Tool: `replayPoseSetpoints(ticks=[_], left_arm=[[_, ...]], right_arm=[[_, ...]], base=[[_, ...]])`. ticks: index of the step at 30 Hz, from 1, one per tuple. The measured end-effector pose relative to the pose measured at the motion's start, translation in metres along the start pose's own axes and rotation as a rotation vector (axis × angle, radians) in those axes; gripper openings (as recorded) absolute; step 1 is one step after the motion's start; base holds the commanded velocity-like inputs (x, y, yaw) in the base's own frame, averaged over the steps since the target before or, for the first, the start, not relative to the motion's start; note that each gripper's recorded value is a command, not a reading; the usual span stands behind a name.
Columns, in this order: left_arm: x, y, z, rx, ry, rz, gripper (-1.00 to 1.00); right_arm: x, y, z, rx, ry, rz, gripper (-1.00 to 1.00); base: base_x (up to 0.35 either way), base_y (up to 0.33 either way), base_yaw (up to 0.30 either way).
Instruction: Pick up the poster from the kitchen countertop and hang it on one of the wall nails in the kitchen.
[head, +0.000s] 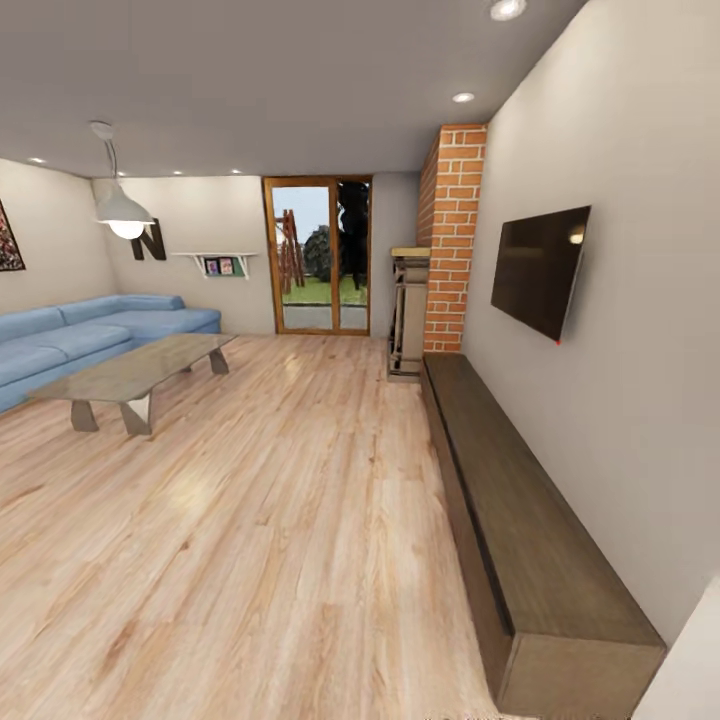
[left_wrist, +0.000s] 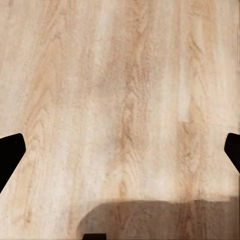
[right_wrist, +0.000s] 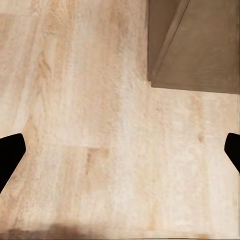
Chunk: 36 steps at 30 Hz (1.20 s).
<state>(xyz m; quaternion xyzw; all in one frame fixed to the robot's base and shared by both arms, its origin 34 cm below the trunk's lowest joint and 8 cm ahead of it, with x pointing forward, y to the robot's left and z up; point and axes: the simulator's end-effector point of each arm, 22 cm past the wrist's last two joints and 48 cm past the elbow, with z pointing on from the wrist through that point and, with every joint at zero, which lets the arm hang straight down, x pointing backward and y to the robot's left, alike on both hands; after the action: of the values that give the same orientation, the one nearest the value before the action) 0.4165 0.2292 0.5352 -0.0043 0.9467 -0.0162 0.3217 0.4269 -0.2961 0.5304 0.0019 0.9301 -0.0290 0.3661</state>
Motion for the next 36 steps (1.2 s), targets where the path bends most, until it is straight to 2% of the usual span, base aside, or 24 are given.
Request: replayPoseSetpoints(ticks=[12,20,36], left_arm=[[-0.0020,-0.0001,-0.0002,0.000,-0.005,0.000,1.00],[-0.0022,-0.0002,-0.0001,0.000,-0.005,0.000,1.00],[-0.0036,-0.0002,-0.0004,0.000,-0.009,0.001,1.00]], right_arm=[[-0.0022,-0.0003,0.0000,0.001,-0.005,0.000,1.00],[-0.0026,-0.0003,0.0002,0.001,-0.006,-0.001,1.00],[-0.0044,-0.0004,0.0000,0.001,-0.011,0.000,1.00]], base=[[-0.001,0.000,-0.272],[-0.201,0.120,-0.125],[-0.027,0.014,-0.292]])
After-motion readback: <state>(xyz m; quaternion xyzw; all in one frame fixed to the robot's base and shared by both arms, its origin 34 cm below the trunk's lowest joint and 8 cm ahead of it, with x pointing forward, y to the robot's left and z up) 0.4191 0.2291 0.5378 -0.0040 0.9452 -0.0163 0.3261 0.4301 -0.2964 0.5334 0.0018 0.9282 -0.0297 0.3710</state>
